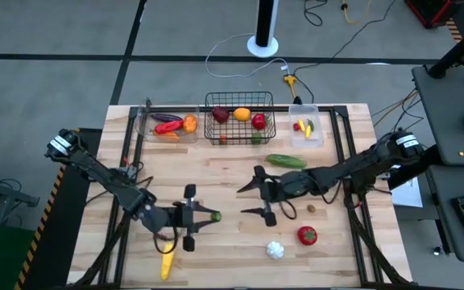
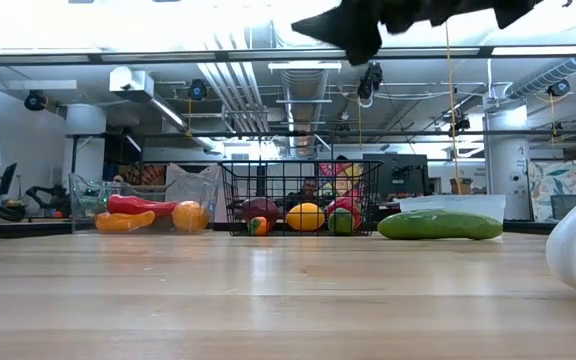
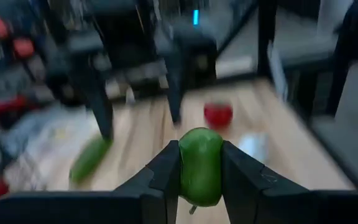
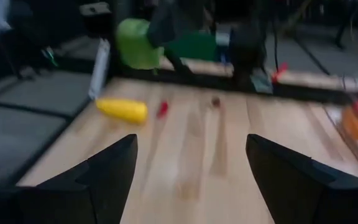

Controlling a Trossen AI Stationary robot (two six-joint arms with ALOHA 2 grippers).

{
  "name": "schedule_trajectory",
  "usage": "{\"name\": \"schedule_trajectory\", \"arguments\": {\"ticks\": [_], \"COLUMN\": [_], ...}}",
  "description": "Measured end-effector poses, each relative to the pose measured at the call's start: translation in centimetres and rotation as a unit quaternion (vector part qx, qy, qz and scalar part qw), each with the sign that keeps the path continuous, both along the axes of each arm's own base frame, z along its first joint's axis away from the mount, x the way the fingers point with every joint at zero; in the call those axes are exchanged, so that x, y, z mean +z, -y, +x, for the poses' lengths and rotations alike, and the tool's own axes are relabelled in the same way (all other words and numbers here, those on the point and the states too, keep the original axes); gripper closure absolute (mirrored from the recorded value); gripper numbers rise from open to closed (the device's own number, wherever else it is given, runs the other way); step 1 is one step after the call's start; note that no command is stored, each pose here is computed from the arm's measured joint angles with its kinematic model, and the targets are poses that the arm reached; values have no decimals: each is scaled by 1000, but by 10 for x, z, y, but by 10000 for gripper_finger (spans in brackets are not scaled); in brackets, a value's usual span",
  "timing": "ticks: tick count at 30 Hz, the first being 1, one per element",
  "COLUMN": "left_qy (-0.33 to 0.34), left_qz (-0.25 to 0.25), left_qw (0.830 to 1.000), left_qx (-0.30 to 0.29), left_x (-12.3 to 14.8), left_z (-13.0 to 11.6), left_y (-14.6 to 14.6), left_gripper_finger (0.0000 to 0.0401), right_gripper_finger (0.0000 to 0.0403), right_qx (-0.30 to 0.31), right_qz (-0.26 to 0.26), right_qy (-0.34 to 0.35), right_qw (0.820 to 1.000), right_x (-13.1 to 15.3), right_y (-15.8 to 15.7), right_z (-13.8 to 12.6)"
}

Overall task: Sort produce into baskets
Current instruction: Put the habanero pepper into the white bin

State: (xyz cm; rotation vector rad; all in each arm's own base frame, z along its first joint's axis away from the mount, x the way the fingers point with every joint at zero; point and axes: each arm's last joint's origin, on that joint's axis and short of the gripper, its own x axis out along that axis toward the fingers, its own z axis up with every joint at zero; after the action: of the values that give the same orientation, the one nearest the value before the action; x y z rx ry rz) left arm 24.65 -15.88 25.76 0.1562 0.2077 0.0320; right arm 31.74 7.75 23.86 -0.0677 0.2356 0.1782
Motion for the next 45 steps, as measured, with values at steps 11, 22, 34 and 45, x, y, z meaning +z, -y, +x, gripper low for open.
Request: {"name": "schedule_trajectory", "arguments": {"ticks": [11,22,34,45], "left_qy": [185,183,179,195], "left_qz": [-147,-193,-195,-206], "left_qw": [971,962,962,957], "left_qx": [44,61,62,66], "left_x": [2,-7,-10,-7], "left_z": [11,22,24,25], "left_y": [-23,-26,-25,-29], "left_gripper_finger": [325,325,325,325], "right_gripper_finger": [111,121,157,201], "right_qx": [7,5,0,-7], "right_qz": [39,52,56,57], "right_qy": [83,93,105,106], "right_qw": [996,994,993,993], "right_x": [8,1,10,10], "right_y": [-7,-15,-15,-10], "right_z": [0,25,36,37]}}
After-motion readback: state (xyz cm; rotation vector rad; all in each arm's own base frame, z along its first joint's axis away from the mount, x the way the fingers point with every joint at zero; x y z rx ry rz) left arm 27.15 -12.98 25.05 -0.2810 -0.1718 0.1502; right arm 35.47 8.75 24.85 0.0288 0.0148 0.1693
